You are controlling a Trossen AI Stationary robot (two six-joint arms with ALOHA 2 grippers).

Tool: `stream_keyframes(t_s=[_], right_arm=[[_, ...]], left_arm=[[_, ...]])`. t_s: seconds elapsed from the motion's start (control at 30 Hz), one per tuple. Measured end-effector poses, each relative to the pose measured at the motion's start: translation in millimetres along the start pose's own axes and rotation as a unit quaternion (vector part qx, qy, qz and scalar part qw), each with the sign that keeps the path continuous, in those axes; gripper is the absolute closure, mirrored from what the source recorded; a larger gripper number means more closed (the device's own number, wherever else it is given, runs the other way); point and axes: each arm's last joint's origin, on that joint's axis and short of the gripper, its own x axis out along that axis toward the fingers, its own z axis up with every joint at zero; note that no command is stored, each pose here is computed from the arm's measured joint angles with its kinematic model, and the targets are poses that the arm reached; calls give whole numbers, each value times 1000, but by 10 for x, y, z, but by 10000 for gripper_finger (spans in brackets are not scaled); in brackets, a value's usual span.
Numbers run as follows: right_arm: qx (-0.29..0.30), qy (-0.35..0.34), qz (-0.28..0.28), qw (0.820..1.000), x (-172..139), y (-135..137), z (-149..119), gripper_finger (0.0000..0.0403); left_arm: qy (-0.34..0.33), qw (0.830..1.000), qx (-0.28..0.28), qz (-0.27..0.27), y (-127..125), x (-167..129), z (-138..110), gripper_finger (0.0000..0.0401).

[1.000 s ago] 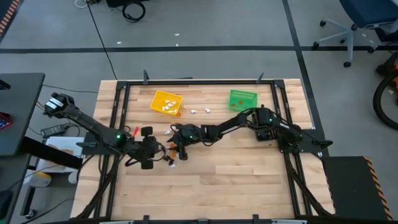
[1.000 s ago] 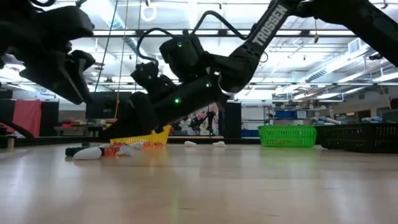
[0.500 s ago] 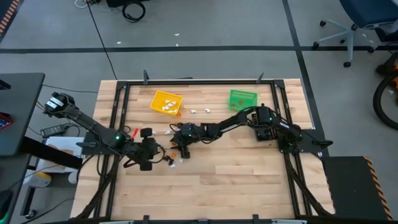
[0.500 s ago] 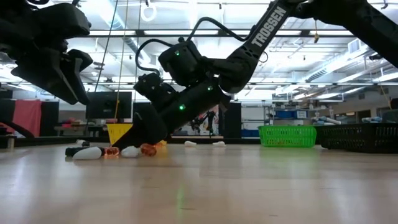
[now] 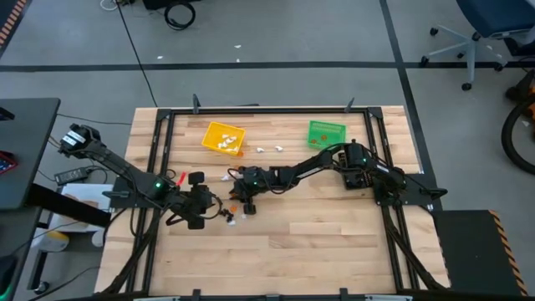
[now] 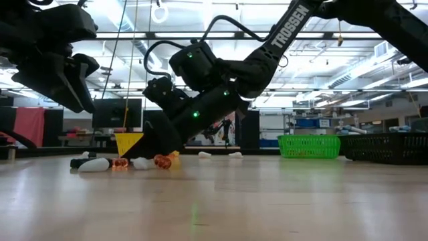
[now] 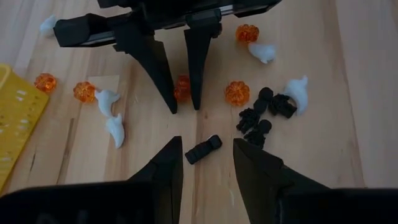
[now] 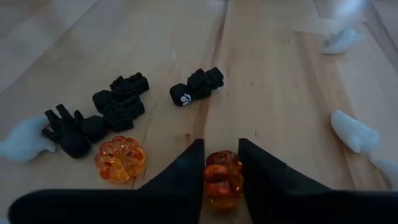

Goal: Sort Halloween decoration
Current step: Put the orange pumpkin toy into the green bin

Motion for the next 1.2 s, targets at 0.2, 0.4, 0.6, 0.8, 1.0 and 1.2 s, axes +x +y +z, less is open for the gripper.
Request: stream_keyframes(t_s=[0.2,0.4,0.6,0.8,1.0,1.2], right_arm=[[0,6,0,1000,-24,2,19,320],[-11,44,-16,999,-150,-8,97,320],[-24,110,-70,991,-355,-46,183,320],[-39,197,-177,963,-701,-118,315,320],[-35,271,-289,918,-1071,-273,395,320],[1,335,-358,872,-1350,-491,334,320]], left_arm=[[0,1000,-1,0,0,0,0,284],[0,1000,-1,0,0,0,0,284],[0,1000,-3,0,0,0,1,284],[0,1000,-4,0,0,0,1,284],[-1,1000,-4,0,0,0,1,284],[-1,1000,-4,0,0,0,1,284]])
